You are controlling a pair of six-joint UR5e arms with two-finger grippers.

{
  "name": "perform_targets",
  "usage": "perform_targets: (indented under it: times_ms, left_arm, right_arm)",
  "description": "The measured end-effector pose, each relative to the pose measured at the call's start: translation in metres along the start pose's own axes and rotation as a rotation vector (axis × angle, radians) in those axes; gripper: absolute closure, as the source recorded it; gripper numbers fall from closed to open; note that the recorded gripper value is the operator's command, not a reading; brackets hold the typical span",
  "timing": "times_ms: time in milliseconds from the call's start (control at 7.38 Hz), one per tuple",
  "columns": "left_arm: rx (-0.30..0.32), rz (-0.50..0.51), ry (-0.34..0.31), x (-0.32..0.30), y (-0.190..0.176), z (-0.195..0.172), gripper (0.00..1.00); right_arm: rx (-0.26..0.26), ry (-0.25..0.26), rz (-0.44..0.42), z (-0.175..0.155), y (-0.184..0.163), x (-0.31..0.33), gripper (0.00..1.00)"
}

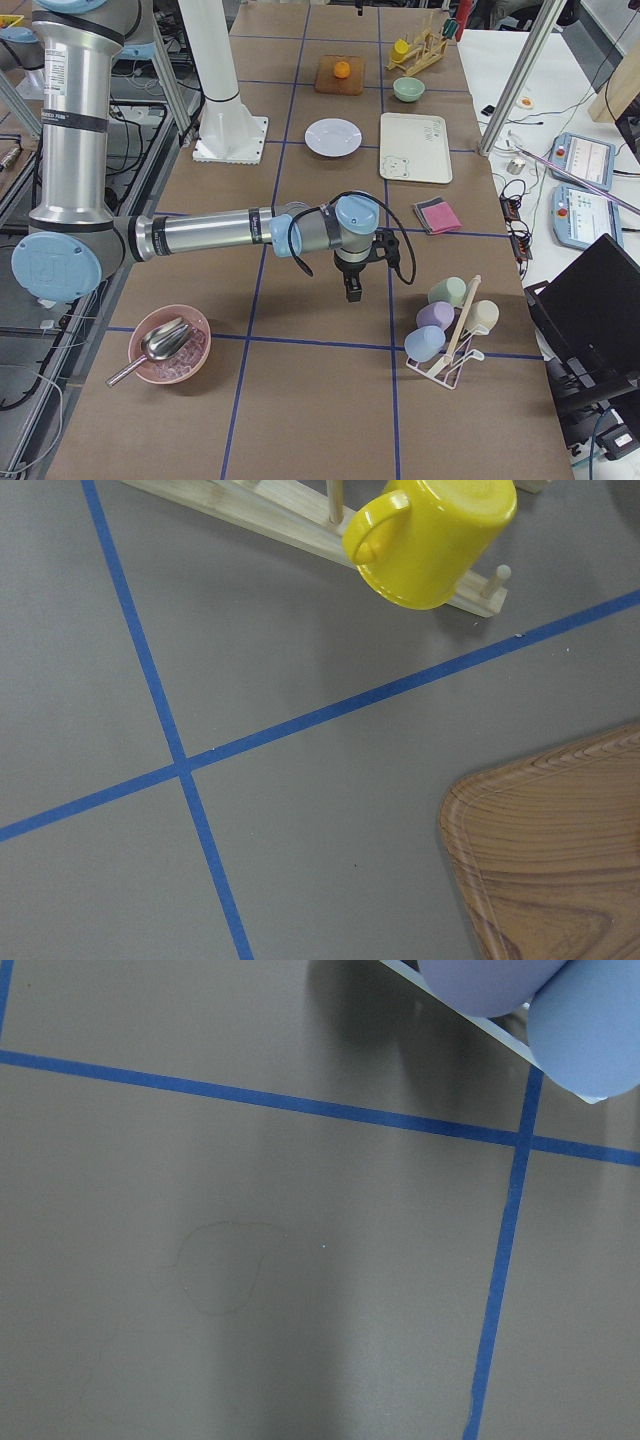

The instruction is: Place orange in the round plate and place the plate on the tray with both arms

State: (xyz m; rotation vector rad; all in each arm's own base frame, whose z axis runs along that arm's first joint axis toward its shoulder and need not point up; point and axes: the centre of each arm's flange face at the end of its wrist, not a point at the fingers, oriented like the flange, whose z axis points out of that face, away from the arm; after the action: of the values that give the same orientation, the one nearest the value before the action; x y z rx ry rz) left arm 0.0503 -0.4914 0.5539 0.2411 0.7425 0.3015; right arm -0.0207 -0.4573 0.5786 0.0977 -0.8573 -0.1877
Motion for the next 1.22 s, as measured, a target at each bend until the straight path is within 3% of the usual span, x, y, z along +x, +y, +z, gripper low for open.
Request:
perform_targets:
  times_ms: [542,949,1220]
  left_arm:
    - [0.014,0.027,0.04,0.041,-0.008,0.017,0.01]
    - [0.016,0.013,0.118,0.075,-0.011,0.02,0.01]
    - [-0.007,-0.027,0.082,0.135,-0.017,0.043,0.01]
  right_arm:
    - [0.019,-0.027,-0.045,0.007,-0.002,-0.004,0.0]
    - [0.037,-0.033,-0.085,0.017,-0.006,-0.003,0.0]
    - [0.032,-0.035,-0.092,0.021,-0.007,-0.005,0.0]
